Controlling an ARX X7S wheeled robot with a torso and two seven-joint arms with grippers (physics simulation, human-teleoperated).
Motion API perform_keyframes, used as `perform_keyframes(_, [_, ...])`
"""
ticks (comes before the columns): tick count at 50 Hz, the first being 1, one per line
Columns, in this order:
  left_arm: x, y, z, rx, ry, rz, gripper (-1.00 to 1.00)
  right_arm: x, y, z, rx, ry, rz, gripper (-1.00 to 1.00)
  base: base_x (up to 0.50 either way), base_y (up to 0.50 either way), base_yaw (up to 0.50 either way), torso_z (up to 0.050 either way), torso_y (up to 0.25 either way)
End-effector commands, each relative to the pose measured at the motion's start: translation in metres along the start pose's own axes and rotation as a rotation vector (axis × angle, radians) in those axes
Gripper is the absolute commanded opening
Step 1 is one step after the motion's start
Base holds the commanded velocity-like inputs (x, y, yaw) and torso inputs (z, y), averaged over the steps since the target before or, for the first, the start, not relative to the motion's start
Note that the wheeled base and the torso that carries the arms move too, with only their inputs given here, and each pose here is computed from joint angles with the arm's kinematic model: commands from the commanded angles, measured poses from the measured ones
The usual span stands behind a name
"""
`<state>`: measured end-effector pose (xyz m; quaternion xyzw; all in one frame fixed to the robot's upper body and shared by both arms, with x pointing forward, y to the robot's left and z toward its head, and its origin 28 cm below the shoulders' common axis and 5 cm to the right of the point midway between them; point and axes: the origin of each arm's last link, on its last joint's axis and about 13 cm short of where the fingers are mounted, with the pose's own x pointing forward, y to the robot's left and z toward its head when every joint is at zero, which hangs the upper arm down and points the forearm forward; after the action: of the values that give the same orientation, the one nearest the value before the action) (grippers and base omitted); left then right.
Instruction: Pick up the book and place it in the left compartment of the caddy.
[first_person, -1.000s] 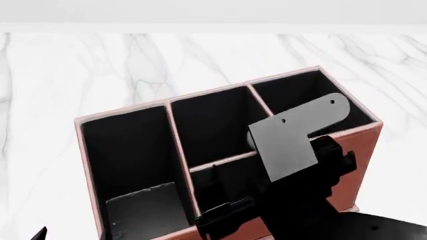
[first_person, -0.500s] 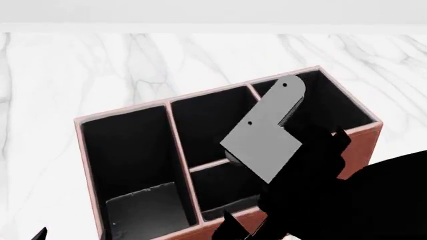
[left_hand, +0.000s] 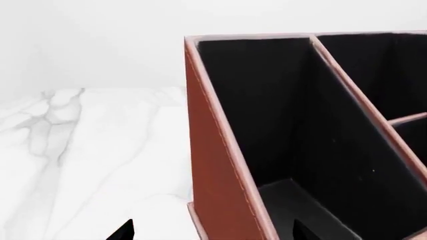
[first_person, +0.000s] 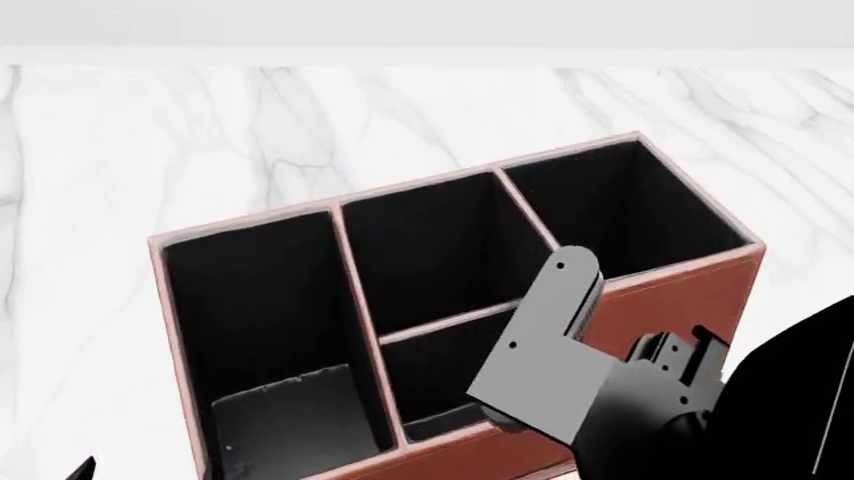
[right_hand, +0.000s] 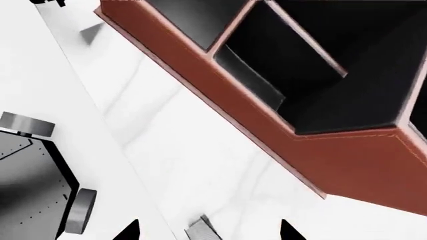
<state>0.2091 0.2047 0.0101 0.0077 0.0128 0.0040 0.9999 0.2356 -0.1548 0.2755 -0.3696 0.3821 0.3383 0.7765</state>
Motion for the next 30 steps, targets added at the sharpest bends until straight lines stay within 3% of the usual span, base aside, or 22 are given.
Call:
perform_keyframes(1, [0.001,-0.001,0.001,-0.003,-0.006,-0.002,1.00,-0.003,0.001,0.001,-0.030,0.049,0.038,1.00,0.00,0.00,0.00,0.000,0.000])
perform_keyframes(30, [0.002,0.000,0.001,-0.005,-0.005,-0.001,1.00,0.008,-0.002,-0.007,0.000,0.163,0.011,1.00,0.00,0.00,0.00,0.000,0.000])
